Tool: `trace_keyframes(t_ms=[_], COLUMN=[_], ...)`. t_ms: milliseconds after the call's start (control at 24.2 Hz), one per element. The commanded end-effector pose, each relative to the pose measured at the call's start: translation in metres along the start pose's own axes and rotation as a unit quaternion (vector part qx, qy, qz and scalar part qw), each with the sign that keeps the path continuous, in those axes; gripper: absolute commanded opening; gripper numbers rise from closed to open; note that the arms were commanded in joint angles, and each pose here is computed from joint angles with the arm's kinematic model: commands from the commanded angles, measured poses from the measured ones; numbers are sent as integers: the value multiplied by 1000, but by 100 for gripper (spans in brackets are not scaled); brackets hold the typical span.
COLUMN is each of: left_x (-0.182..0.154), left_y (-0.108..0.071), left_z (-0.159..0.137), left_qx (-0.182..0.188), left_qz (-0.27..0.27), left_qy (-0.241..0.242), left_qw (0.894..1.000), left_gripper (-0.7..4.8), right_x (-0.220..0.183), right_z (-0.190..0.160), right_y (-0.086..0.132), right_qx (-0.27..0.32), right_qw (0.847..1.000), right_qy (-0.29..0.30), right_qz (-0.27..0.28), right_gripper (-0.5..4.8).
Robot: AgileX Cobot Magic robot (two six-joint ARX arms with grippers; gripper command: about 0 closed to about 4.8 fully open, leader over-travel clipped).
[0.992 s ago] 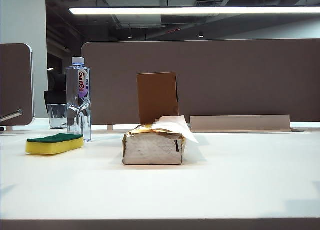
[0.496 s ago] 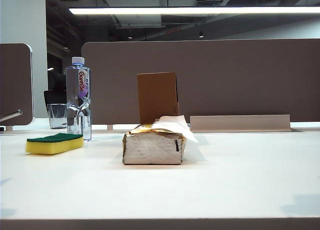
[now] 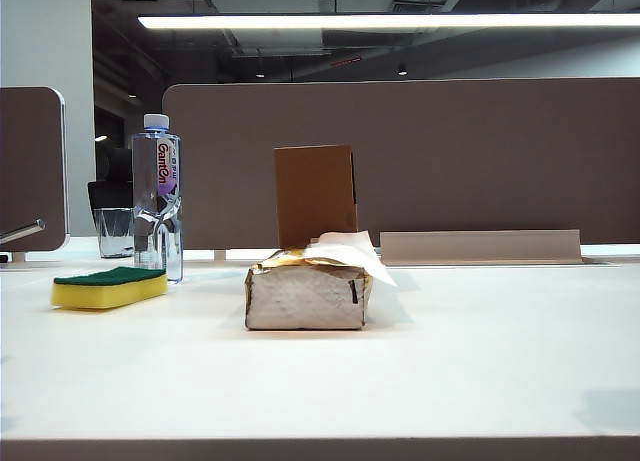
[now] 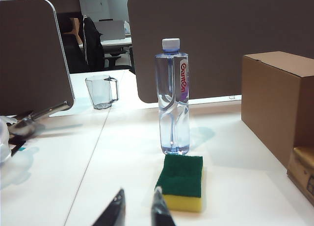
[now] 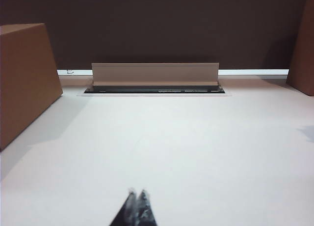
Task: Move the sponge from right to left to wipe the table, avoiding obstacles on the table, and finally reaching the bottle of mineral water.
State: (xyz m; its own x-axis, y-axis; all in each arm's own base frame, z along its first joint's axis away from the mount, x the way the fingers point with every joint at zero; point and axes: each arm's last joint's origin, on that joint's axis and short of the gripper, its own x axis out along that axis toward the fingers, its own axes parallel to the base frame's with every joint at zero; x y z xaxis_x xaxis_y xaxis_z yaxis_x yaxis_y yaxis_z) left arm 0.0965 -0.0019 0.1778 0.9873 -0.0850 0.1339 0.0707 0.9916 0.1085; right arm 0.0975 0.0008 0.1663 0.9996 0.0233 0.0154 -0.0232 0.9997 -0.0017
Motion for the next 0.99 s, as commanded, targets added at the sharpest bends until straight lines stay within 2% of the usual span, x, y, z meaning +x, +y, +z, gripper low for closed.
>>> trace_keyframes(t_ms=[41, 992], left_x=[0, 0], left_y=[0, 0], left_z=[1, 1], left_qx=[-15, -17], left_qz=[1, 1], left_qy=[1, 1], left_qw=[1000, 1000], left_gripper=[75, 75], right_x=[0, 0], right_z=[0, 0], right_y=[0, 0], right_qx=[-1, -2], right_qw=[1000, 1000], right_qy=[-4, -5], right_qz=[-2, -2], right_gripper=[-6, -6])
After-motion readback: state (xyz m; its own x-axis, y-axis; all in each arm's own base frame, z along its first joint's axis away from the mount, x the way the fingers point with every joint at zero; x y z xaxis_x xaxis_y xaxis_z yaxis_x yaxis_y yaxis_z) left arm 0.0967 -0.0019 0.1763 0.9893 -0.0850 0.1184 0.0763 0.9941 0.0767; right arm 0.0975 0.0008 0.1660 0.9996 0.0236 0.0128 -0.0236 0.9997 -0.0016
